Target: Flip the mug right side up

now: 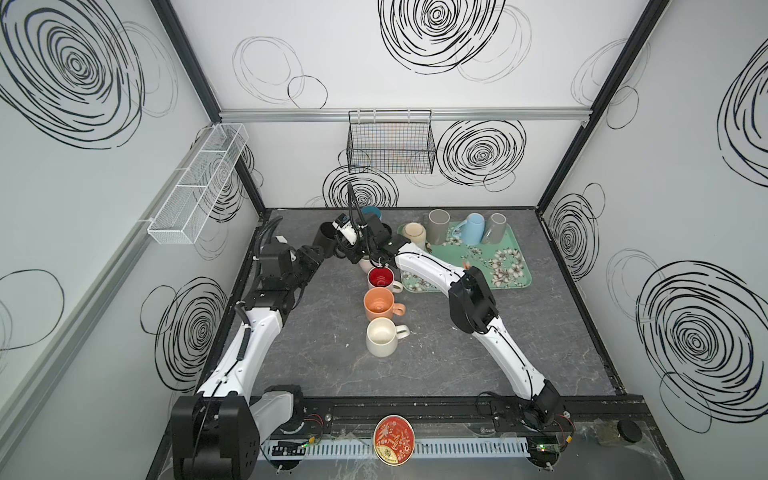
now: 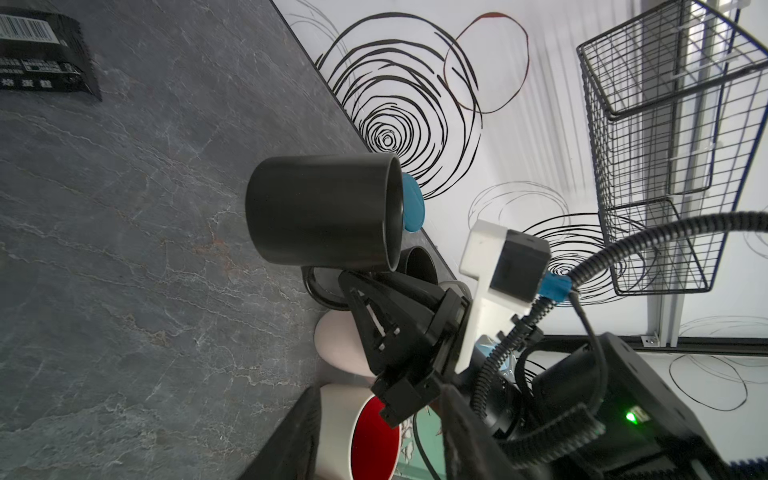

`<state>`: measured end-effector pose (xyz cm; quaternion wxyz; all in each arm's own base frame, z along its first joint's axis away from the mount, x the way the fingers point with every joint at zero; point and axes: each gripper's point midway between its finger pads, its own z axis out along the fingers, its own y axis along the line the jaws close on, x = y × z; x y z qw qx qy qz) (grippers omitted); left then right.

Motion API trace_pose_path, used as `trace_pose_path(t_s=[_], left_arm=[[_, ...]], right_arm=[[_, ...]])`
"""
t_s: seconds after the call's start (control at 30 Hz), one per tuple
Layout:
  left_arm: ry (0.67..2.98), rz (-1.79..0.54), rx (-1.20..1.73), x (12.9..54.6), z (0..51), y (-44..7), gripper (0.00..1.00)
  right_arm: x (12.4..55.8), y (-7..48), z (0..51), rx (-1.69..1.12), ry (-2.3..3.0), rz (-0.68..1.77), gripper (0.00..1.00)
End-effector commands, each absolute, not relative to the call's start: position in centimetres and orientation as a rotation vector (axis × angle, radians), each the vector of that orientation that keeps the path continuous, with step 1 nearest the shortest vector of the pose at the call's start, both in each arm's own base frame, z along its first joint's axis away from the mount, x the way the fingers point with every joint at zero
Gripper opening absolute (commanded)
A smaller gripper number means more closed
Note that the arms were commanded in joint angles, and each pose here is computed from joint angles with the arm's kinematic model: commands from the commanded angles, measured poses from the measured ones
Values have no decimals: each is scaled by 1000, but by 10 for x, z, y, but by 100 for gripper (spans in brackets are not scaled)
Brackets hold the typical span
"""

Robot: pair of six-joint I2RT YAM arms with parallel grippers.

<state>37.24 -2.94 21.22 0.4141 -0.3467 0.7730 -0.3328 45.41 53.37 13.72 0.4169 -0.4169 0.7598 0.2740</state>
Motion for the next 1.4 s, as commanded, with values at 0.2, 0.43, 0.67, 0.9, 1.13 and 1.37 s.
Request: trace_pose_path(t_s=[0.2,0.43,0.67,0.9,1.13,1.37], left_arm=[[1920,-827,-870,380,205,-24,50],[1915,-823,-883,393,201,-12,51],[1903,-832,-893,409,197,-1,51],[1932,-876,-895,423,177,-6,50],[1975,-887,-883,433,161,-9,47],[2036,-899,-878,441,141,-13,46]], right_arm=[[458,548,188,-1052,1718,737,0],[459,547,193,-963,1775,644,0],[452,538,186,-774,1909,503,0],[443,537,171,-612,1981,400,0],[435,541,146,-508,2025,337,0],[429,543,144,-417,1991,242,0]])
